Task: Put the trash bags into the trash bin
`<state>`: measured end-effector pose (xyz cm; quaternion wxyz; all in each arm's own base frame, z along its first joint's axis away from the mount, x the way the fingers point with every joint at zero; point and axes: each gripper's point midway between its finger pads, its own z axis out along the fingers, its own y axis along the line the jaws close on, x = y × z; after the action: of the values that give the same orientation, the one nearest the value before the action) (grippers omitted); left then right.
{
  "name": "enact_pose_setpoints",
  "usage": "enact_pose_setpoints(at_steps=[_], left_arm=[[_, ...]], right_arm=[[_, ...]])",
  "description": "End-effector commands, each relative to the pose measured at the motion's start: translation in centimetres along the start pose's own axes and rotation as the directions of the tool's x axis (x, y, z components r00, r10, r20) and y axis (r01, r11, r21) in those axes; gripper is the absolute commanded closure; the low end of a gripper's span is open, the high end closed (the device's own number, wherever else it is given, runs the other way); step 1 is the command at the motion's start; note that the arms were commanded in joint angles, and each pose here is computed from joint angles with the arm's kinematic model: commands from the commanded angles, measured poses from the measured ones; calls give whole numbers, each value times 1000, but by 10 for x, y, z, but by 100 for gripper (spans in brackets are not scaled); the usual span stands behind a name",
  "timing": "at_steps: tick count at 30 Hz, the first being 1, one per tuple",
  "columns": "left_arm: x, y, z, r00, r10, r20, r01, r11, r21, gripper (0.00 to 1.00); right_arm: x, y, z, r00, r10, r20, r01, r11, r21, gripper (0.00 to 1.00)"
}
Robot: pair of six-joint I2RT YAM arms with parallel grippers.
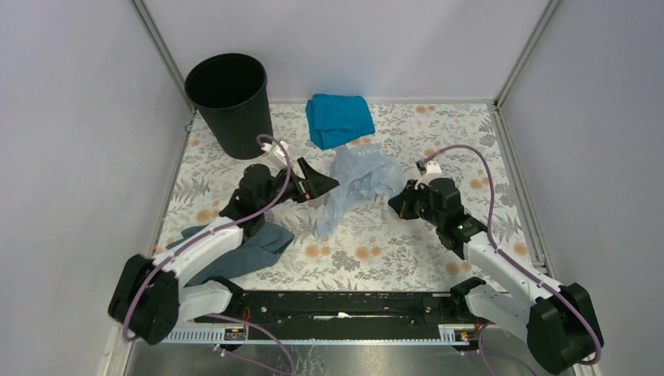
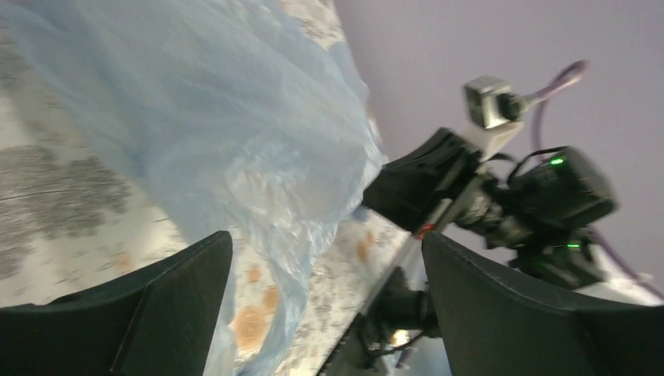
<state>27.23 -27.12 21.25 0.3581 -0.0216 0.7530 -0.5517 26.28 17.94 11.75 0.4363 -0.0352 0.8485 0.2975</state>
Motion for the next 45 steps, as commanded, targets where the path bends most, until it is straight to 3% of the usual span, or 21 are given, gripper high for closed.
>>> enact_pose_setpoints(at_steps=[1,8,19,25,32,34,37,43,45], left_arm=[[9,47,-29,982,174,-71,-188,936,-297,4],[51,46,-39,934,305,-184,-356,814,-459,1],[151,26,-10,817,449,-363,-576,677,-458,1],[169,61,14,767,453,-455,-642,543,-541,1],[164,80,28,740,483,-468,-669,456,-588,6],[162,83,30,740,480,-472,-670,453,-589,18],[155,75,27,758,480,-442,-649,486,-585,54],[139,54,16,859,309,-409,-486,744,-458,86],[124,51,12,887,245,-392,-410,808,-423,91]], right_arm=[[-14,6,1,998,-6,-66,8,999,37,100],[-28,20,-3,994,42,-101,-39,999,33,100],[-32,23,-4,989,60,-132,-53,997,53,100],[-33,24,-9,991,55,-119,-50,998,44,100],[-28,20,-16,992,42,-122,-35,998,57,100],[-24,18,-18,991,38,-129,-30,998,64,100],[-17,9,-21,989,32,-148,-17,995,101,100],[9,-23,-35,974,21,-225,34,970,241,100],[18,-31,-36,969,30,-247,39,962,272,100]])
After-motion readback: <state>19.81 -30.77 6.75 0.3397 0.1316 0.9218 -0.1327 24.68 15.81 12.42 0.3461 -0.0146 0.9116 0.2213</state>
